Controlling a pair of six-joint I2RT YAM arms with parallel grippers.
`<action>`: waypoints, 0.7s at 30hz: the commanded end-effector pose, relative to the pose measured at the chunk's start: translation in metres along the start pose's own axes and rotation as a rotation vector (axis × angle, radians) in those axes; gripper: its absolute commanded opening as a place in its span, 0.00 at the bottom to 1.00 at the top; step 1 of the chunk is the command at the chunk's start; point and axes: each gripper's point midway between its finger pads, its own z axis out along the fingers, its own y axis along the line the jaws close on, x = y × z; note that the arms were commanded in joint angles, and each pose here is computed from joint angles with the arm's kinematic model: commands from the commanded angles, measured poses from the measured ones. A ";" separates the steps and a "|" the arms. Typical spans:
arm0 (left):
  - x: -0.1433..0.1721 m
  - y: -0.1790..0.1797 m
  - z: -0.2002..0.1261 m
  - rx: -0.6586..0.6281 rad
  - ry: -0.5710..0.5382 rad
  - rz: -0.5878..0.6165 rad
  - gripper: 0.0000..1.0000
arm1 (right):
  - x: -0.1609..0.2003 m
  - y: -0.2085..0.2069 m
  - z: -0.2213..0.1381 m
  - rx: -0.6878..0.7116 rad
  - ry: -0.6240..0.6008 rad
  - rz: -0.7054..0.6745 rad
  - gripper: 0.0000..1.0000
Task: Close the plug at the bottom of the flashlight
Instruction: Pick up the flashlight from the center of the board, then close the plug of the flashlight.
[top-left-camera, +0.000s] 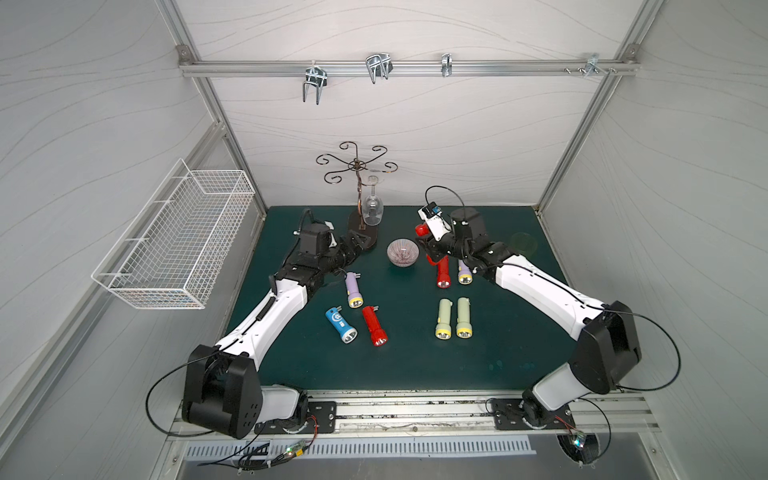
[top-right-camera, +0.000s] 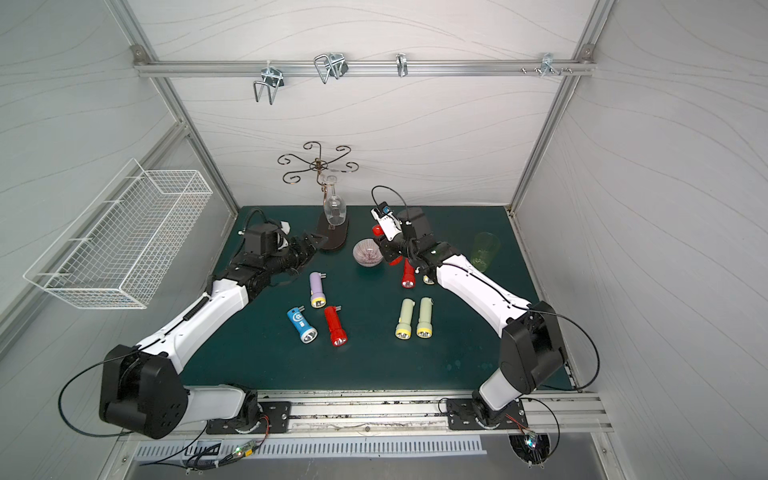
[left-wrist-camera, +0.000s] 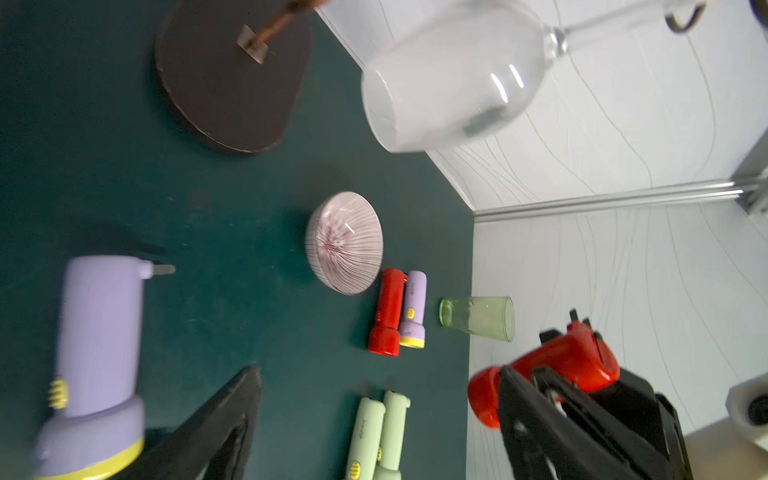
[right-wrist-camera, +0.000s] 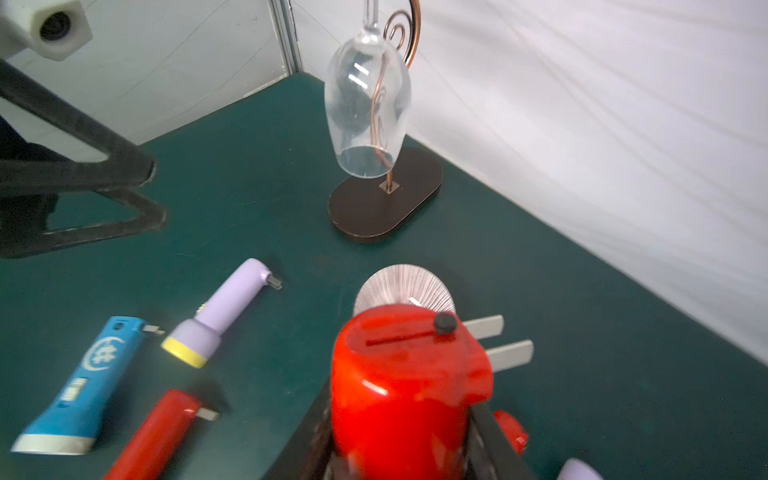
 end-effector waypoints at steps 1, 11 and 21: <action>-0.004 -0.042 0.002 0.097 -0.007 -0.046 0.89 | -0.031 -0.010 0.000 -0.037 -0.180 -0.211 0.00; 0.016 -0.102 0.019 0.181 0.033 -0.264 0.87 | -0.016 -0.017 0.005 -0.029 -0.286 -0.610 0.00; 0.037 -0.150 0.040 0.208 0.081 -0.405 0.76 | -0.003 -0.014 0.003 0.010 -0.327 -0.732 0.00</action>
